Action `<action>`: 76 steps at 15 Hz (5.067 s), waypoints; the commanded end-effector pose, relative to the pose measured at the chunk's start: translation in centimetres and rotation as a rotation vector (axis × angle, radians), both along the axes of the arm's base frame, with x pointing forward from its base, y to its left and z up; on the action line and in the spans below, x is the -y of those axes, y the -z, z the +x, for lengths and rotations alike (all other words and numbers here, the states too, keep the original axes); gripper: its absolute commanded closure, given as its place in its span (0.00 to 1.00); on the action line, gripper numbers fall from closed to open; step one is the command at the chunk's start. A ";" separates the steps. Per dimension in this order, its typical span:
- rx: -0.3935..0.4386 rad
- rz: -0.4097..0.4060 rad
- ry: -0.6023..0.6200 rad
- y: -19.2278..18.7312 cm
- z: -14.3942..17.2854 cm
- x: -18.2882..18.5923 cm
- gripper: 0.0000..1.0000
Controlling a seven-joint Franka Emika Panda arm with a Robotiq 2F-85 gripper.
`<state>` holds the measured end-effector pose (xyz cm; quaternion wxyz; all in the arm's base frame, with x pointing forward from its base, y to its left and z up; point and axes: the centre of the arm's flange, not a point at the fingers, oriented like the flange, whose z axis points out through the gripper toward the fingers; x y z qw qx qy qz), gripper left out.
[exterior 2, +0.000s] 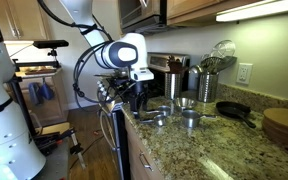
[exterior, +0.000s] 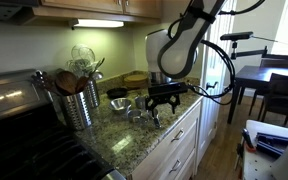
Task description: Stack the cups
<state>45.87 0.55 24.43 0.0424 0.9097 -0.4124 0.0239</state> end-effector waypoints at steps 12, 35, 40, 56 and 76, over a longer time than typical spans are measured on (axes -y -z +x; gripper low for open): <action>-0.035 0.006 -0.230 3.8 4.8 -0.4 0.00; -0.042 0.005 -0.157 4.5 4.4 1.5 0.73; -0.044 0.005 -0.160 4.4 4.4 1.4 0.88; 0.011 -0.033 -0.215 -0.5 4.3 -0.7 0.92; -0.050 -0.066 -0.496 -2.9 9.2 -5.8 0.92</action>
